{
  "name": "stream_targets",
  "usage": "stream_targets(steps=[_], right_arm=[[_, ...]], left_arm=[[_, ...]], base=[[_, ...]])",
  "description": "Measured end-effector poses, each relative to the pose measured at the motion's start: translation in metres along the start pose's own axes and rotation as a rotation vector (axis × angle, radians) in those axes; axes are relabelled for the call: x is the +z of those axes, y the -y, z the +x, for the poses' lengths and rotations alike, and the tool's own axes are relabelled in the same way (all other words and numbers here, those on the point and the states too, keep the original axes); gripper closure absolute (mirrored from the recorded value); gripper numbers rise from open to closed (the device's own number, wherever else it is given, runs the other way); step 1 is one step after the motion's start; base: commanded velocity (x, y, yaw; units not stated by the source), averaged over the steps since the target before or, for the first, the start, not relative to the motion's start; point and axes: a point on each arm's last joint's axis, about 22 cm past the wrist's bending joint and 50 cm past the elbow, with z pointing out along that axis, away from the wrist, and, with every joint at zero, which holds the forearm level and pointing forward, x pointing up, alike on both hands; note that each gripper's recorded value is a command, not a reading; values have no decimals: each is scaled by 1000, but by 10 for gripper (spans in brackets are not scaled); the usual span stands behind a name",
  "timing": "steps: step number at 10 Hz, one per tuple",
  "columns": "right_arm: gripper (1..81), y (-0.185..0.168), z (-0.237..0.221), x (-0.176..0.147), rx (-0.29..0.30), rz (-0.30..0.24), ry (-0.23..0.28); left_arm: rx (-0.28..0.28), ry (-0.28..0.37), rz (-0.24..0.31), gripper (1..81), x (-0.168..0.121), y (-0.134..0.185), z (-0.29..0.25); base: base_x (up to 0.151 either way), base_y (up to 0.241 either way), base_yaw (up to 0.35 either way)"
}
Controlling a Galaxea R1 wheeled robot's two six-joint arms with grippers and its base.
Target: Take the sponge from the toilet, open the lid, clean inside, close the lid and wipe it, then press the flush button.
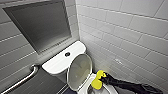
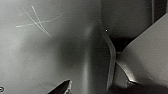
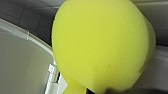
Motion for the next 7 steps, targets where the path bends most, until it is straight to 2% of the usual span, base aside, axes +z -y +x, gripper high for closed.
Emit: stream_targets(steps=[3, 6, 7], right_arm=[[811, -12, -7, -22, 9, 42, 9], [811, -55, -22, -49, 46, 32, -26], [811, -58, -28, -53, 57, 39, -27]], left_arm=[[0, 0, 0, 10, 0, 0, 0], [0, -1, 0, 10, 0, 0, 0], [0, 1, 0, 10, 0, 0, -1]], base=[[0, 0, 0], [0, 0, 0], [0, 0, 0]])
